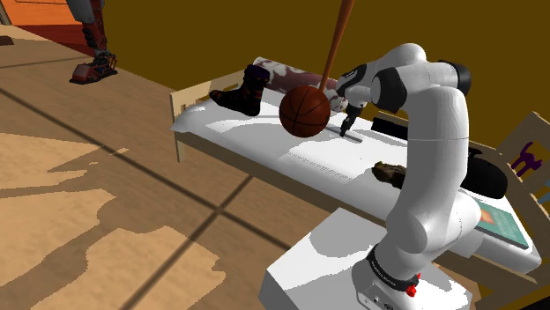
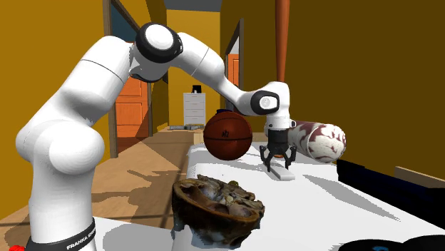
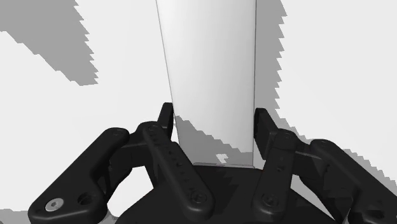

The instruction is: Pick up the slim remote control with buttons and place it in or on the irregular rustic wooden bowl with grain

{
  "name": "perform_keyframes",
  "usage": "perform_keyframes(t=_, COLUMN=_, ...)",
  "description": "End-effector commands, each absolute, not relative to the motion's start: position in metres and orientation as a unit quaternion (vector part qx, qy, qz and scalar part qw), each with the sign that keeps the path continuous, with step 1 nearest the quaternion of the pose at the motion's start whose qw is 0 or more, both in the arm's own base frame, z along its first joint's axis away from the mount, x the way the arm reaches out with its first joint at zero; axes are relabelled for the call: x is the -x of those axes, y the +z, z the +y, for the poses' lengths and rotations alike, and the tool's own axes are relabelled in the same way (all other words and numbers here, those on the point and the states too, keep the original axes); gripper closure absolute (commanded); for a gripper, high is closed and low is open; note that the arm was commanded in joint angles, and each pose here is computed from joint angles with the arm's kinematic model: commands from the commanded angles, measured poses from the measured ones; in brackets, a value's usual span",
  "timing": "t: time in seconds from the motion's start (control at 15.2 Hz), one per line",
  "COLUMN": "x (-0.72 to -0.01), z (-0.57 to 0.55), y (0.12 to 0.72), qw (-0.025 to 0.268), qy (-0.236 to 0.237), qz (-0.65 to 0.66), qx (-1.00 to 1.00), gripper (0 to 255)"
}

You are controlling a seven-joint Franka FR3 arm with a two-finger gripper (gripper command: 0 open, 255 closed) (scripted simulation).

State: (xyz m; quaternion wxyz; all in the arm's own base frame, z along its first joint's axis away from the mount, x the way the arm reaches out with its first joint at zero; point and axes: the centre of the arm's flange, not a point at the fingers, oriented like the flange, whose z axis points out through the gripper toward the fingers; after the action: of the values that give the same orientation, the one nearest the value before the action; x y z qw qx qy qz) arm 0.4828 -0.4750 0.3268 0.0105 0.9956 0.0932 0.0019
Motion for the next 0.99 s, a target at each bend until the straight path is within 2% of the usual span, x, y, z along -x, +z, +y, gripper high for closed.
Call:
perform_keyframes(t=0.0, x=-0.483, z=-0.475, y=0.326, qw=0.010, qy=0.001, qz=0.093, qx=-0.996, gripper=255)
perform_keyframes(t=0.4, x=-0.483, z=-0.475, y=0.326, qw=0.010, qy=0.002, qz=0.093, qx=-0.996, gripper=255)
perform_keyframes(t=0.92, x=-0.483, z=-0.475, y=0.368, qw=0.010, qy=0.002, qz=0.093, qx=-0.996, gripper=255)
